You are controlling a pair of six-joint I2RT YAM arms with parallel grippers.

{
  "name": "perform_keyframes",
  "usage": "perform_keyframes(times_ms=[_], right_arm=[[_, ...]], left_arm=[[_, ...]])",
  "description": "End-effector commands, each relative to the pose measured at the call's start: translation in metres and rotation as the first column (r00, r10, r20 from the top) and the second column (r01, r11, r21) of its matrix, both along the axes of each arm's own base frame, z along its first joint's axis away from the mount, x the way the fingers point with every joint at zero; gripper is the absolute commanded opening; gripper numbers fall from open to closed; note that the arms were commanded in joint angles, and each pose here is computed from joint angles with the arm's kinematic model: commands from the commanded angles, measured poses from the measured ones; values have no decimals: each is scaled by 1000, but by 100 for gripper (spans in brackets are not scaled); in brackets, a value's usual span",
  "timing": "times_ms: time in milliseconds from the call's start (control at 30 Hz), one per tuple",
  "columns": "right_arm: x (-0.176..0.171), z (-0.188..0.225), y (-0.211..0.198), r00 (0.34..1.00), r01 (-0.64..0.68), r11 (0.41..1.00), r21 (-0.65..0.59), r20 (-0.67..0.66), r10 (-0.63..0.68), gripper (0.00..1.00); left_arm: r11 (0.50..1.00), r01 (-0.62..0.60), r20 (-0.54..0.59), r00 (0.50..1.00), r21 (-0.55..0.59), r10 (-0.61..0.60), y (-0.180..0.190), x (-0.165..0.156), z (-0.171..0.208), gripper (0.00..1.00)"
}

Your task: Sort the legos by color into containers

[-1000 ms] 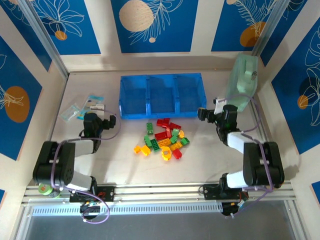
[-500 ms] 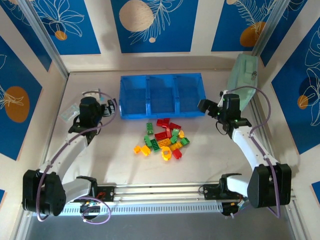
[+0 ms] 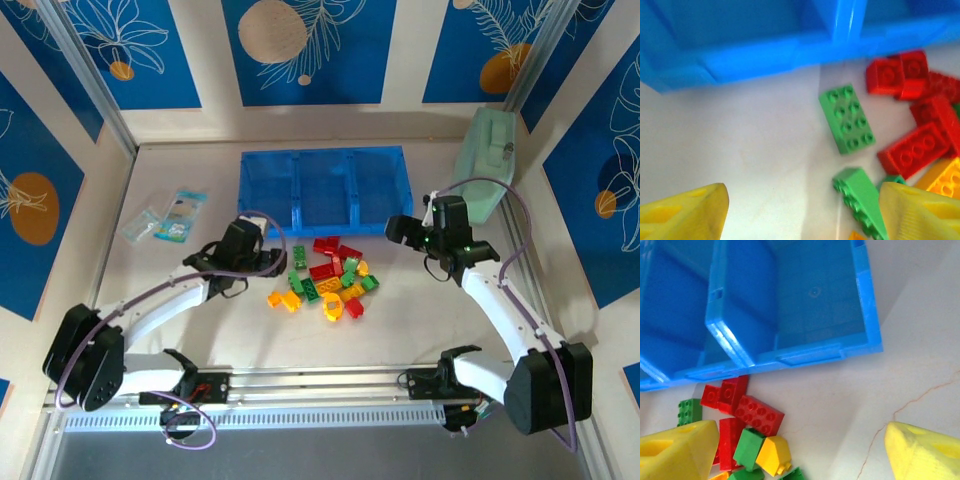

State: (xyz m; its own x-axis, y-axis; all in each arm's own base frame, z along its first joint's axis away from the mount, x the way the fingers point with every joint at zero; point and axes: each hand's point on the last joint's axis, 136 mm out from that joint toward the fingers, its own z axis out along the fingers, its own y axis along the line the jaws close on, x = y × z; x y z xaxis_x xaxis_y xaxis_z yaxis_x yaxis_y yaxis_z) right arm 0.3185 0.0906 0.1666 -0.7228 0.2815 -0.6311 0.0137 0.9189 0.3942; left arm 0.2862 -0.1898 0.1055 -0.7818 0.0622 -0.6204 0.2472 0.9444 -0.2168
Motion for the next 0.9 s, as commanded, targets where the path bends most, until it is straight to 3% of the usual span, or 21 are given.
perform_keyframes(times_ms=[0,600,867], right_arm=[[-8,5,7,999,-37,999,-9,12,37,86],[-30,-7,21,997,-81,997,14,3,81,83],[-38,-16,19,998,-70,997,18,-8,70,83]], left_arm=[[1000,-27,-121,992,-2,26,2,-27,-28,76],[999,2,-226,974,-32,-9,9,-81,-51,50],[999,39,-235,971,-12,-41,1,-88,-58,48]])
